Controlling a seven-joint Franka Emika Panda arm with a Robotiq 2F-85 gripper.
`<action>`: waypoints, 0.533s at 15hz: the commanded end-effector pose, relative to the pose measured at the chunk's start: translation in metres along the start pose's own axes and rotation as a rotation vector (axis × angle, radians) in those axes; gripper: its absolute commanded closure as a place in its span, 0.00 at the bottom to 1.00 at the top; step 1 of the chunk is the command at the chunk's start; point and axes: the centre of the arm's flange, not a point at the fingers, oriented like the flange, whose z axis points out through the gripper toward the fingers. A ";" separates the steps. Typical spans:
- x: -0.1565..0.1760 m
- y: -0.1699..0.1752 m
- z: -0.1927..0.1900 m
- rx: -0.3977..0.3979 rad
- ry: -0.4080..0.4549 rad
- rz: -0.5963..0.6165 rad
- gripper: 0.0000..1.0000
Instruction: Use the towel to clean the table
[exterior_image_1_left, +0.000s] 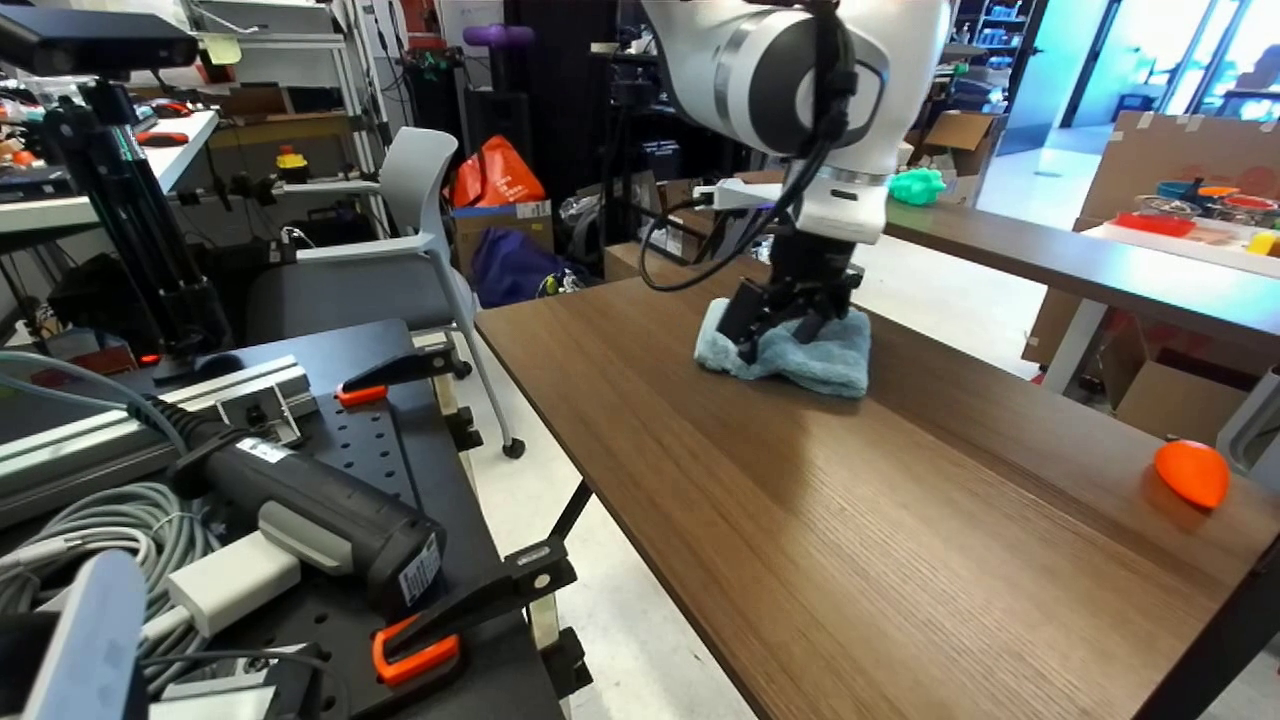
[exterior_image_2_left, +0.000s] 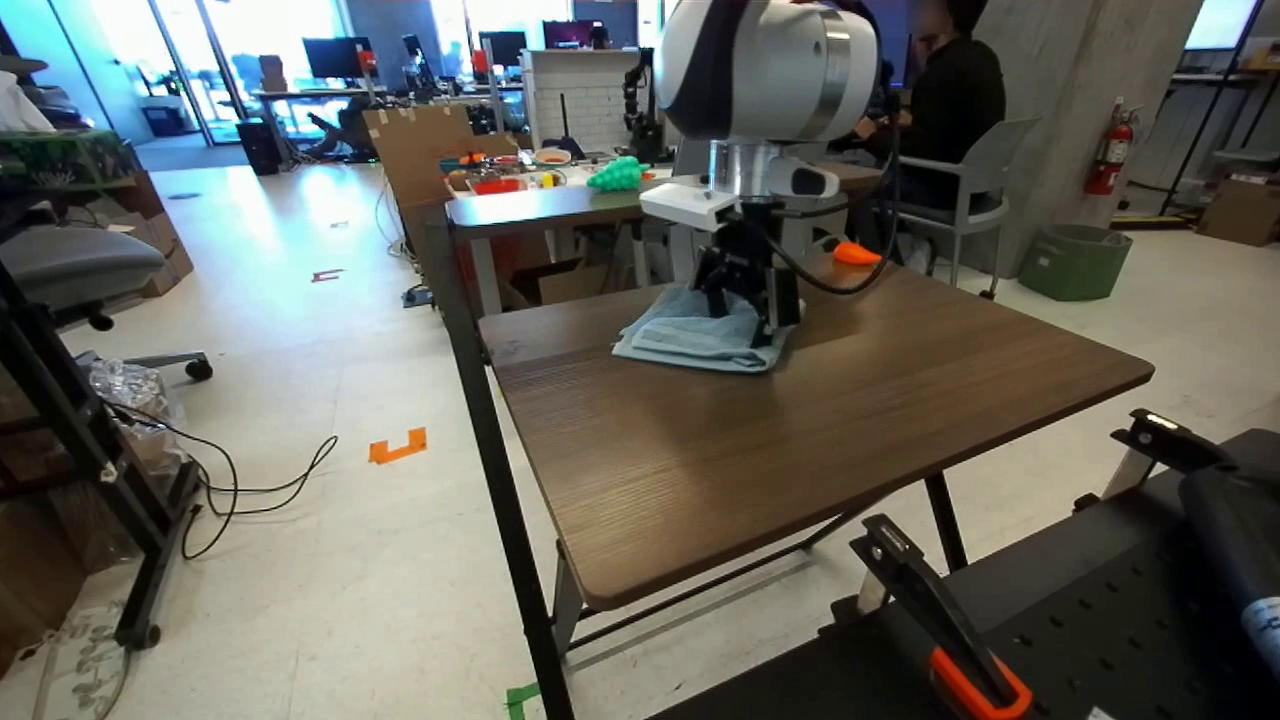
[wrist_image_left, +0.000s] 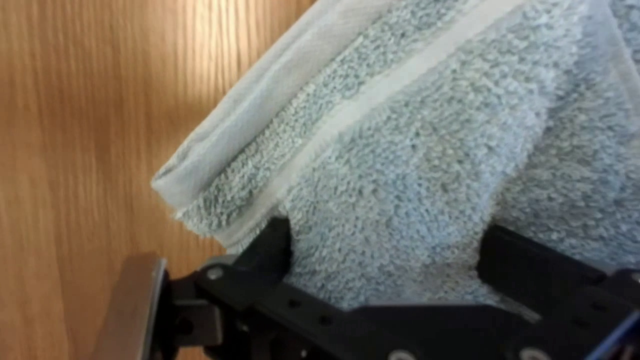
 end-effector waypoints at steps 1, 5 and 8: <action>0.048 -0.022 0.011 0.034 -0.014 0.059 0.00; 0.067 -0.031 0.013 0.067 -0.017 0.002 0.00; -0.018 -0.008 0.015 0.100 -0.041 -0.056 0.00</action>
